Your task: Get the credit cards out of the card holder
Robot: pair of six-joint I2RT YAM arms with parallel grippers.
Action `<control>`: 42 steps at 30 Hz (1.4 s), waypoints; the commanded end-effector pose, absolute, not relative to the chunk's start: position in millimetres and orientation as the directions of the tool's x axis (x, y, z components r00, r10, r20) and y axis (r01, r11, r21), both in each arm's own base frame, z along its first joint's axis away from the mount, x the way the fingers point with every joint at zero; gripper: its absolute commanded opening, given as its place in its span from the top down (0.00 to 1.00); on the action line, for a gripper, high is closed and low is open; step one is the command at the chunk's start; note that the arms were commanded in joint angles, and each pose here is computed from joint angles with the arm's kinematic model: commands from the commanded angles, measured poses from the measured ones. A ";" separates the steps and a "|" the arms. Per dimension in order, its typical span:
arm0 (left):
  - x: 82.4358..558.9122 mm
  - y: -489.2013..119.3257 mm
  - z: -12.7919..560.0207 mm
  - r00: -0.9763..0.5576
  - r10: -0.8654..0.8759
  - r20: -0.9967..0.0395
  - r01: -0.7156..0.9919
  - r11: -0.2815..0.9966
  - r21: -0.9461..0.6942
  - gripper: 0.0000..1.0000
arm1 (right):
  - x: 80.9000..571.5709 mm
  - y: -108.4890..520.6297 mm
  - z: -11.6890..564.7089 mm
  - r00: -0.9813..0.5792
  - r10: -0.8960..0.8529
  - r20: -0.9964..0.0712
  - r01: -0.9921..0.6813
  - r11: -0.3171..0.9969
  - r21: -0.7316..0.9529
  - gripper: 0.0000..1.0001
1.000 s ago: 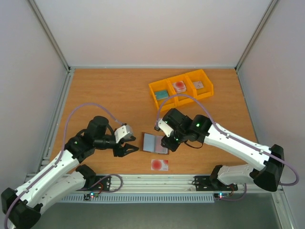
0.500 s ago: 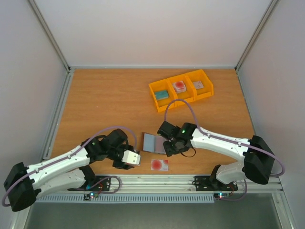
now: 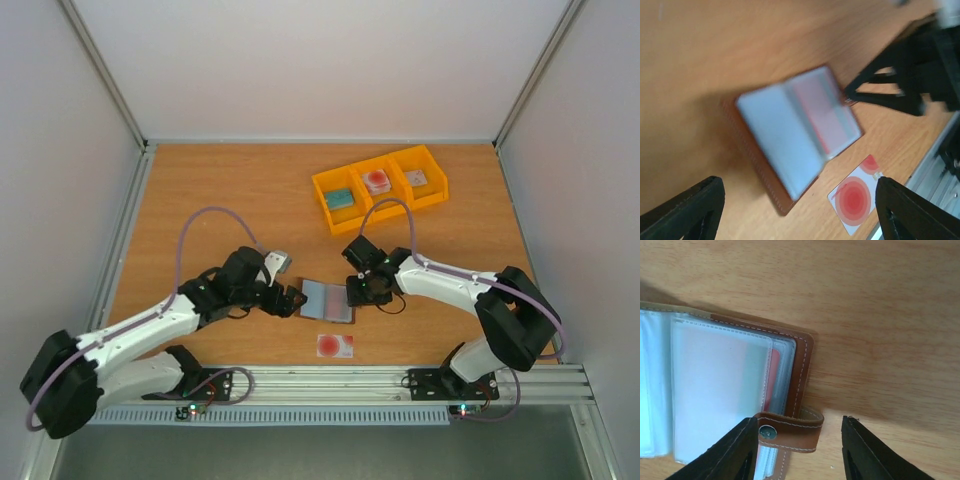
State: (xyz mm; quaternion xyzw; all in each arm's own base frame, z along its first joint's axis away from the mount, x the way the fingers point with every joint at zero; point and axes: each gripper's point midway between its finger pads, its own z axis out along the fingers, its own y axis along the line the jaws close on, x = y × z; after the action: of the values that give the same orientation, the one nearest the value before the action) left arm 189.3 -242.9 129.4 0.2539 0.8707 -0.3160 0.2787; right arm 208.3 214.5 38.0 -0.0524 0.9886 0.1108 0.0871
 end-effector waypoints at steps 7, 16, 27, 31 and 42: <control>221.6 -257.1 75.2 -0.921 -0.115 -0.373 0.203 0.676 -0.709 0.08 | 208.9 219.4 29.8 -0.975 -0.109 -0.194 -0.155 0.958 0.241 0.58; 219.4 -277.1 55.7 -0.945 -0.055 -0.323 0.209 0.661 -0.721 0.37 | 211.2 233.8 23.2 -0.975 -0.114 -0.192 -0.169 0.939 0.299 0.65; 217.5 -279.9 127.3 -0.826 -0.066 -0.560 0.445 0.532 -0.720 1.00 | 228.2 229.9 79.6 -0.944 -0.091 -0.317 -0.238 0.852 0.466 0.62; 213.2 -256.4 186.3 -0.670 -0.095 -0.736 0.619 0.475 -0.625 1.00 | 224.8 238.5 173.9 -0.821 -0.139 -0.554 -0.487 0.677 0.552 0.43; 176.4 -220.6 335.4 -0.195 -0.229 -0.954 0.893 0.361 -0.269 1.00 | 193.3 256.7 333.1 -0.543 -0.145 -0.827 -0.810 0.352 0.470 0.08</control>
State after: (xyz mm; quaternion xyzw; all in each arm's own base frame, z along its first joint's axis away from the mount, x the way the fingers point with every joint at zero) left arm 197.7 -224.2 286.2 0.2237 0.6755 -0.4838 0.5095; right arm 209.5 254.3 299.6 -0.2629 0.7825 0.4539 0.3355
